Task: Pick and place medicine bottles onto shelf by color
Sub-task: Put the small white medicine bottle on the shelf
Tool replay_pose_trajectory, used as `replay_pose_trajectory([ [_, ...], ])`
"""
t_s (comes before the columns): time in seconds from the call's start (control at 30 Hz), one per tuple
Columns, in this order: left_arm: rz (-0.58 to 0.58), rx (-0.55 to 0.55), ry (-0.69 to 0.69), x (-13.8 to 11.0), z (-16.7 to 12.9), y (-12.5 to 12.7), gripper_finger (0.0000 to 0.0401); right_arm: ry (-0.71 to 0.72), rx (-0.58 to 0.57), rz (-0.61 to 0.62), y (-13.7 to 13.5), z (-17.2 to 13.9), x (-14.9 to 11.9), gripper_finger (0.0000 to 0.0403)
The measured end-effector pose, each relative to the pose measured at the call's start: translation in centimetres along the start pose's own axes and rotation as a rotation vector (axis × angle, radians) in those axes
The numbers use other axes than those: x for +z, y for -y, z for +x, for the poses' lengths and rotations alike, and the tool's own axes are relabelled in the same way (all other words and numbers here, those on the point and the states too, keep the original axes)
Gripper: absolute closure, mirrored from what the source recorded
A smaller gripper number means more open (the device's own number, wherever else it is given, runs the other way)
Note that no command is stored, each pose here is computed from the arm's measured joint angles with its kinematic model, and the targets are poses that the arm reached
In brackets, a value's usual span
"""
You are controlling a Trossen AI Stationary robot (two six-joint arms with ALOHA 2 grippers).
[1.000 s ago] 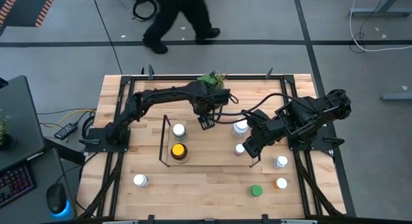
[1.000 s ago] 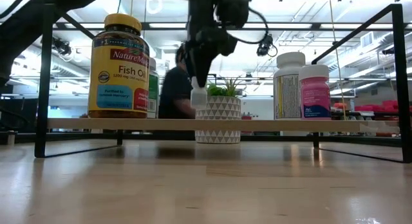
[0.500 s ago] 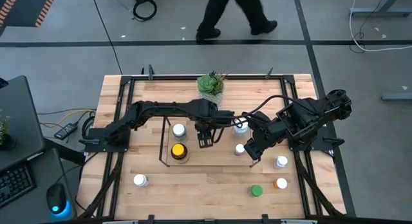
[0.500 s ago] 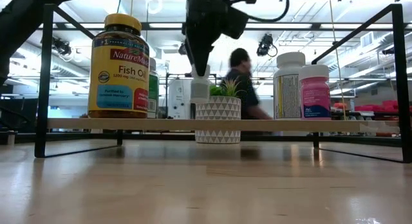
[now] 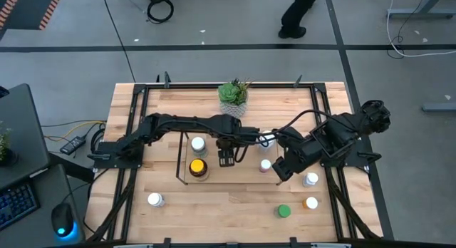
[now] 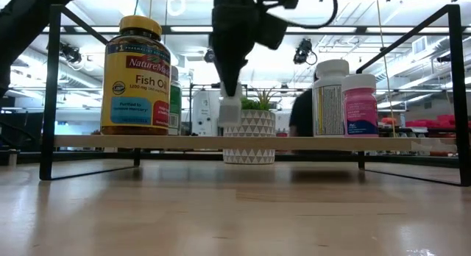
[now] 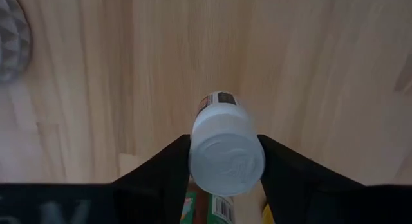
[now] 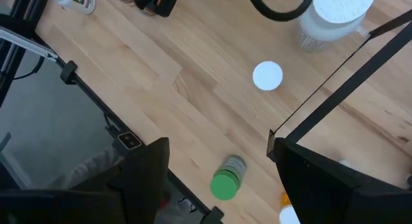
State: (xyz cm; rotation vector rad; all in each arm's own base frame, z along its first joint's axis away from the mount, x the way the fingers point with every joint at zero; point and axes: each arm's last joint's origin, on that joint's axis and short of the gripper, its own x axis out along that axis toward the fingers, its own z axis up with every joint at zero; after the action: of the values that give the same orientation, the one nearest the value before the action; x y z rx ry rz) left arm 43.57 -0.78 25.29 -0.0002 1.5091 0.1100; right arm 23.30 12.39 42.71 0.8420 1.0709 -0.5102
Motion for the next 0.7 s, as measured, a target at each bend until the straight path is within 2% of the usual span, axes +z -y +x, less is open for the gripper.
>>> replay_pose_trajectory([
  [0.23,0.016,0.000,-0.001,0.01,0.49,0.21,0.0245,0.014,0.000,0.013,-0.04,-0.05,-0.22,0.0117],
  [0.5,0.038,-0.001,0.012,0.14,0.49,0.17,0.0224,0.008,0.001,0.018,-0.04,-0.05,-0.23,0.0117],
  [0.7,0.040,-0.001,0.008,0.10,0.49,0.16,0.0243,0.006,0.001,0.029,-0.05,-0.05,-0.24,0.0117],
])
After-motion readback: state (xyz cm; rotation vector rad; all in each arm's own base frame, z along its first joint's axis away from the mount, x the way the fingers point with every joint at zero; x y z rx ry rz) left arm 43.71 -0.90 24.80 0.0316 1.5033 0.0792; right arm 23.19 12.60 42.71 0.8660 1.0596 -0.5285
